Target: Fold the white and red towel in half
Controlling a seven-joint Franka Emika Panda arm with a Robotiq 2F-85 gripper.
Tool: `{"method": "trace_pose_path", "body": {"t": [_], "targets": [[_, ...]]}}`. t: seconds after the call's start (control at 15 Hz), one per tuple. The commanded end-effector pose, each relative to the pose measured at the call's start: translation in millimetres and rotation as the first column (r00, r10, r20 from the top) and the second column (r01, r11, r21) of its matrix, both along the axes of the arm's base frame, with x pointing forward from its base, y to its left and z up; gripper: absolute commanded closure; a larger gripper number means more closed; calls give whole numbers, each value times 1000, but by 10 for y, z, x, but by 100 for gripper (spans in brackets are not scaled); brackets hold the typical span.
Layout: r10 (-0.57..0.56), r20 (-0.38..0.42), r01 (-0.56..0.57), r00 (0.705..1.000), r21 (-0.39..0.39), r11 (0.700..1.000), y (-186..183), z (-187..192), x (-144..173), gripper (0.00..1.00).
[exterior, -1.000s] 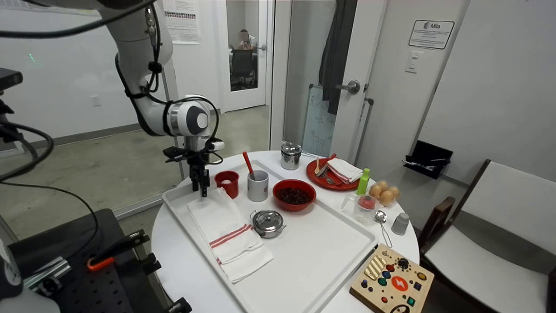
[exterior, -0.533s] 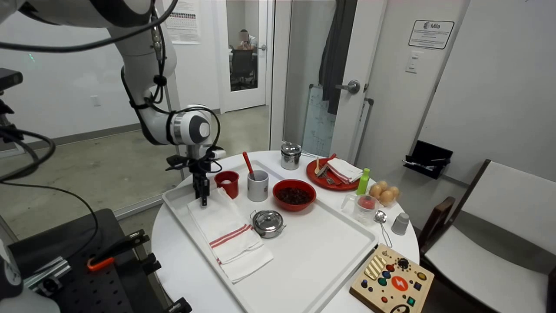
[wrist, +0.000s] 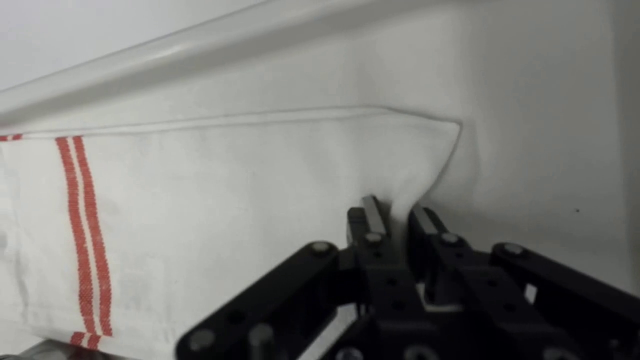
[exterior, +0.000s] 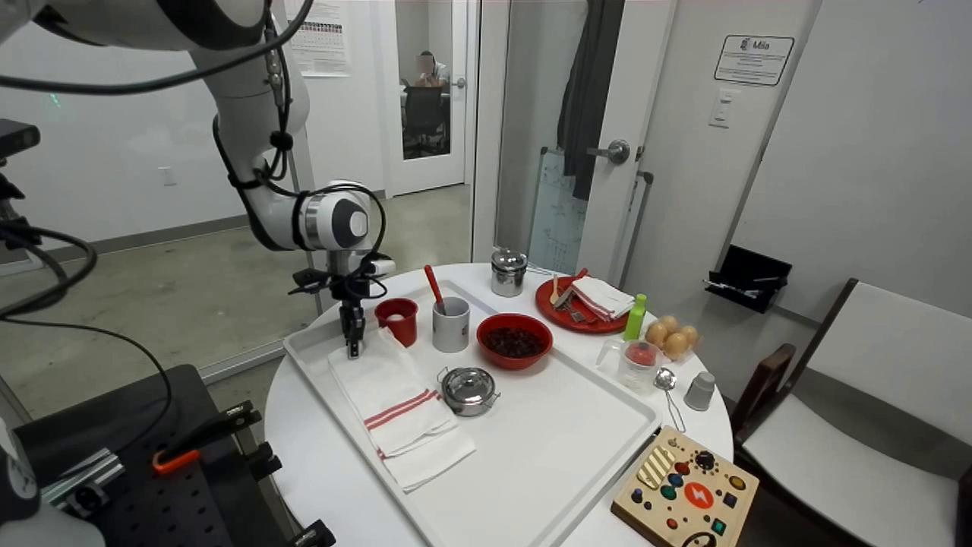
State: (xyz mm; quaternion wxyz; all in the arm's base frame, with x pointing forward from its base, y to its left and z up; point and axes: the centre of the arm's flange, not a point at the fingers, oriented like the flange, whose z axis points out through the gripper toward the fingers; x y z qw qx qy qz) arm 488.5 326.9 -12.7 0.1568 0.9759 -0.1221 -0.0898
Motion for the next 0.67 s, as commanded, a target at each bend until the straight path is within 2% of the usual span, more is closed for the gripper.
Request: {"method": "trace_pose_path", "body": {"t": [0.0, 0.07, 0.2, 0.6], "targets": [[-21, -2, 21, 1000, -21, 1000, 43, -58, 43, 95], [-24, -3, 24, 1000, -20, 1000, 33, -52, 41, 91], [-25, -3, 25, 1000, -11, 1000, 12, -33, 27, 89], [-38, 6, 37, 999, 75, 997, -192, 121, -54, 89]]}}
